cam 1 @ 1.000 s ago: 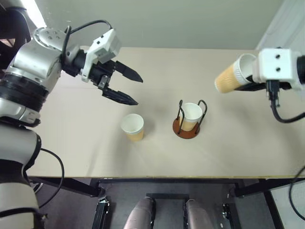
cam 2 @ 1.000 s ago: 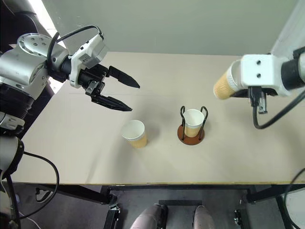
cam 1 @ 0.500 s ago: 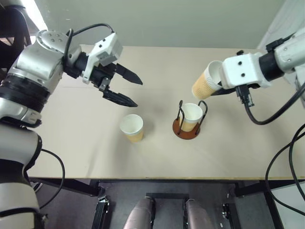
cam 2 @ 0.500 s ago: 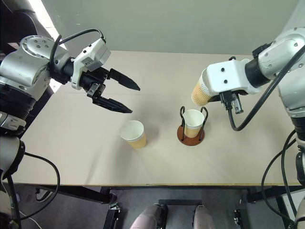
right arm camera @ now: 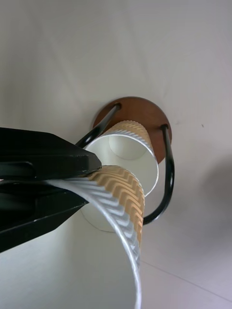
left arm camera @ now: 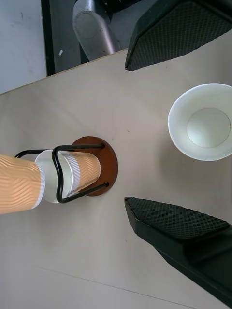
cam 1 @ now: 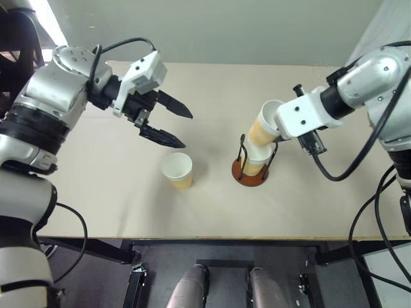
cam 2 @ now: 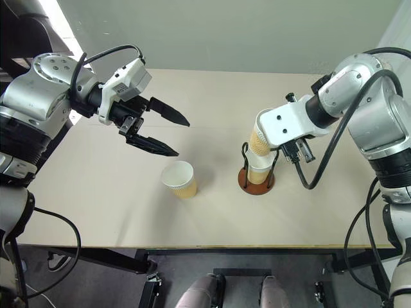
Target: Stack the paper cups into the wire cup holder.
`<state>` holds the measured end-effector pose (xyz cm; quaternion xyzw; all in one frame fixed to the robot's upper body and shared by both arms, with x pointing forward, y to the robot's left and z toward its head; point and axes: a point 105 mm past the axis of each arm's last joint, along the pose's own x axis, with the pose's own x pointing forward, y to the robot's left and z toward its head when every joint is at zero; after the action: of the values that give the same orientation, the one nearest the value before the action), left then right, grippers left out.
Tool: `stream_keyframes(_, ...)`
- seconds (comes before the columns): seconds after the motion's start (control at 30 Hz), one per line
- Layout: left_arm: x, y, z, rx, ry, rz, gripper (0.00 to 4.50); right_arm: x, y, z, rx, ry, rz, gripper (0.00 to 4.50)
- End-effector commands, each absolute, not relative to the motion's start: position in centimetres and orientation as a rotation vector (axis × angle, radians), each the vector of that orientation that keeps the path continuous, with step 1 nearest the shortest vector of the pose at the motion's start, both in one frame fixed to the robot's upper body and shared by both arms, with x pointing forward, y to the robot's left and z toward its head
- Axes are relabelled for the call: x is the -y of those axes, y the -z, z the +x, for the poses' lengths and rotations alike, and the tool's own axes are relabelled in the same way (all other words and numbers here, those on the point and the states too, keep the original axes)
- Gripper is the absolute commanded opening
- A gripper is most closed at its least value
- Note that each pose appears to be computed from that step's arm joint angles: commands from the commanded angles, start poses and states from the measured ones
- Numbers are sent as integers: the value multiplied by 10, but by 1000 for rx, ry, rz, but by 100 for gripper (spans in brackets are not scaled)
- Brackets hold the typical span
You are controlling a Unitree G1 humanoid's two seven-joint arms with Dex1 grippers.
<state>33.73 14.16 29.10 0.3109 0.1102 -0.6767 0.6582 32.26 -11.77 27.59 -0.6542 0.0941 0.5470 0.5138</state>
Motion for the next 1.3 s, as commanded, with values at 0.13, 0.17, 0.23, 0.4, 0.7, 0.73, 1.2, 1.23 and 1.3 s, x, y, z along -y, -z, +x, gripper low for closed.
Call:
stream_keyframes(0.13,-143,-306,328,-195,1557,710,450,110,-288,321,-176,-1307,-1648,5)
stream_keyframes(0.17,-144,-306,328,-197,1556,711,450,110,-288,321,-177,-1309,-1653,5)
stream_keyframes(0.23,-144,-305,328,-200,1554,710,450,109,-286,321,-178,-1318,-1660,5)
stream_keyframes(0.4,-145,-306,327,-200,1553,709,450,105,-282,323,-174,-1333,-1686,5)
stream_keyframes(0.7,-145,-326,321,-130,1548,642,450,102,-278,328,-168,-1348,-1728,5)
stream_keyframes(0.73,-146,-327,320,-129,1550,638,450,102,-277,329,-169,-1348,-1731,5)
stream_keyframes(1.2,-145,-340,314,-92,1552,583,450,110,-269,330,-207,-1372,-1794,5)
stream_keyframes(1.23,-145,-340,314,-93,1552,583,450,111,-268,330,-209,-1376,-1801,5)
stream_keyframes(1.3,-145,-340,314,-95,1551,584,450,111,-266,329,-211,-1384,-1811,5)
